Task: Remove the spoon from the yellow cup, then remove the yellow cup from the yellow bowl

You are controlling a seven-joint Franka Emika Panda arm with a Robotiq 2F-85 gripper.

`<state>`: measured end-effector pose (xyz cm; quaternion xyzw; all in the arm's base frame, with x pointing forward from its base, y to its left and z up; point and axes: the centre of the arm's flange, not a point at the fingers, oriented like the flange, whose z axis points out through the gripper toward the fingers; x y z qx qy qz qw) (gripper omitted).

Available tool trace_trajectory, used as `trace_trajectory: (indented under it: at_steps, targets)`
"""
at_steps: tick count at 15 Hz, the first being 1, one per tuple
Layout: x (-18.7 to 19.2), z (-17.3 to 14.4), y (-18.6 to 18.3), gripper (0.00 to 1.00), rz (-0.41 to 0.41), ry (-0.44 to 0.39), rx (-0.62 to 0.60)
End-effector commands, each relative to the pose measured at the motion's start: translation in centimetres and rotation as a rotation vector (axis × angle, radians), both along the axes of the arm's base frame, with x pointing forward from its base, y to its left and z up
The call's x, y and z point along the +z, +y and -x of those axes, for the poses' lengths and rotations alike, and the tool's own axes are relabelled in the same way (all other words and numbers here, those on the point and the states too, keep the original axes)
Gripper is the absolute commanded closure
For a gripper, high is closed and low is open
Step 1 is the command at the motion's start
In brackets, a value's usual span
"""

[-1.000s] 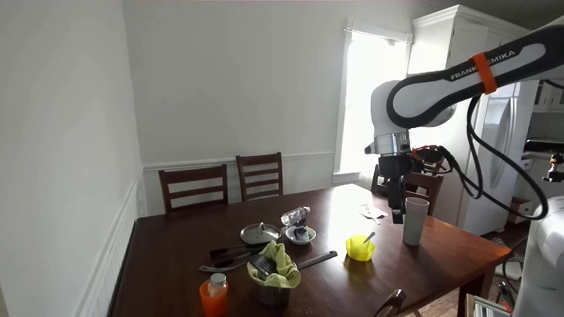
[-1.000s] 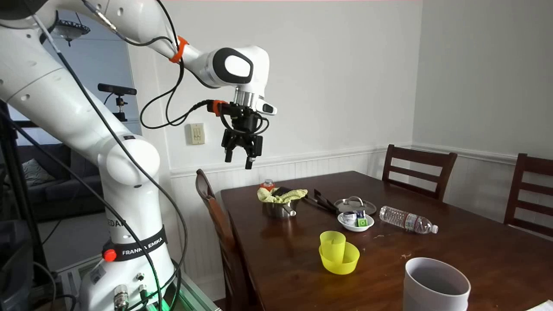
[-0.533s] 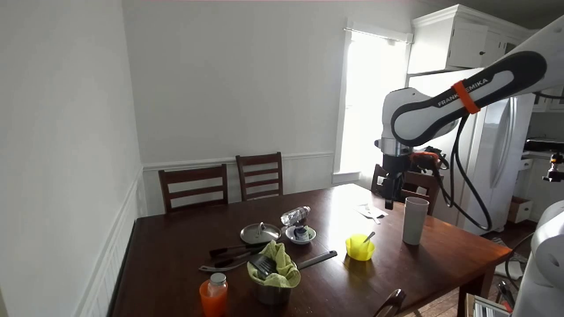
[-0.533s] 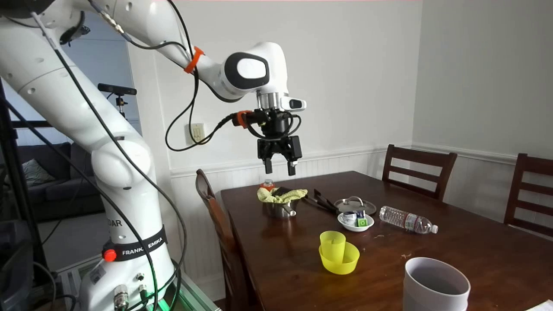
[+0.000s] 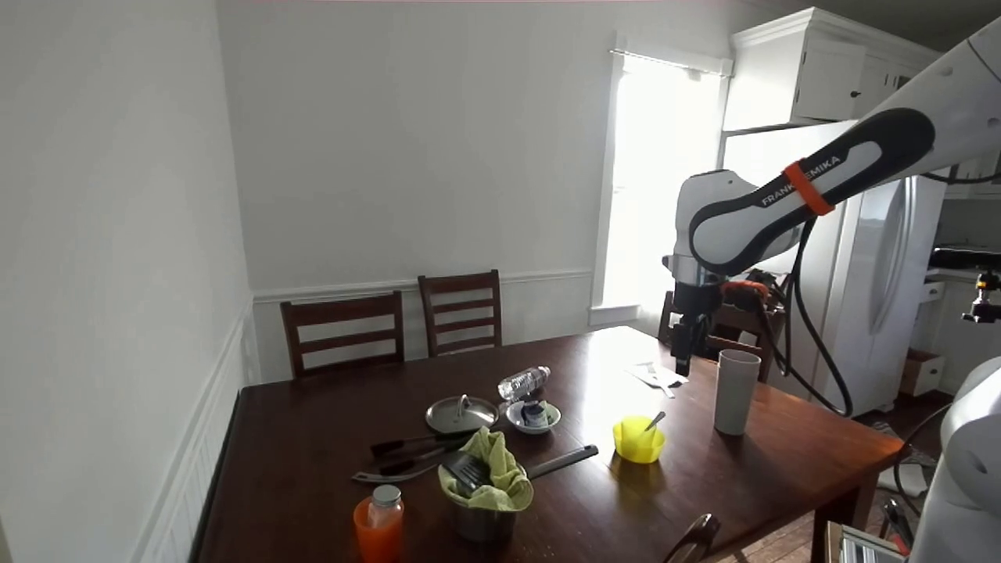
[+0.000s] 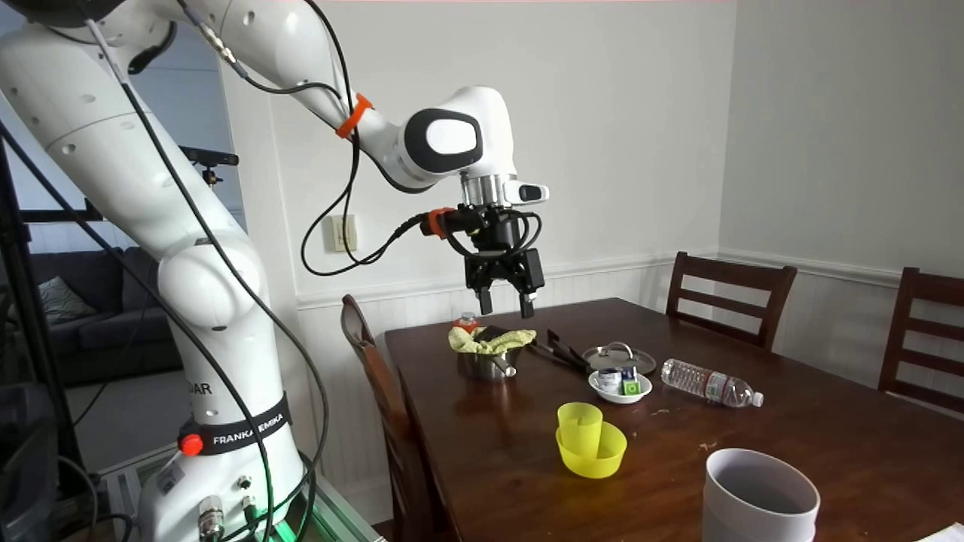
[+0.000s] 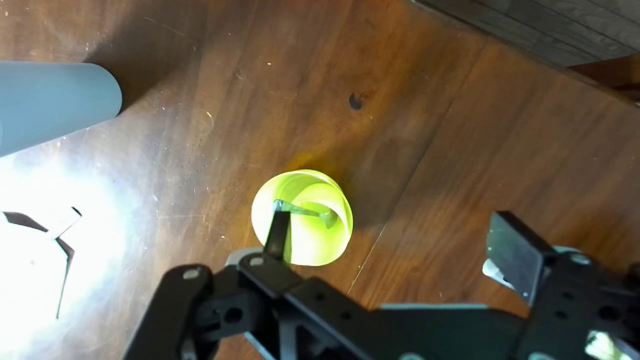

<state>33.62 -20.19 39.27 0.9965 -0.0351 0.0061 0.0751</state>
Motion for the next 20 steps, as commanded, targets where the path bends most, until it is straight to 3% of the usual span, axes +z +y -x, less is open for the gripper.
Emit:
trace_trajectory:
  at_steps: [1,5,8,10,20]
  targets:
    - [-2.7,-0.4,-2.9,0.0,-0.036,0.035,-0.127]
    - [-7.2,0.9,-7.8,0.0,-0.191,-0.025,-0.286]
    - [-9.4,1.0,-10.6,0.0,-0.243,-0.108,-0.351]
    - [-10.7,1.1,-12.1,0.0,-0.275,-0.147,-0.383]
    - [-14.8,-0.8,-16.7,0.0,-0.345,-0.17,-0.45]
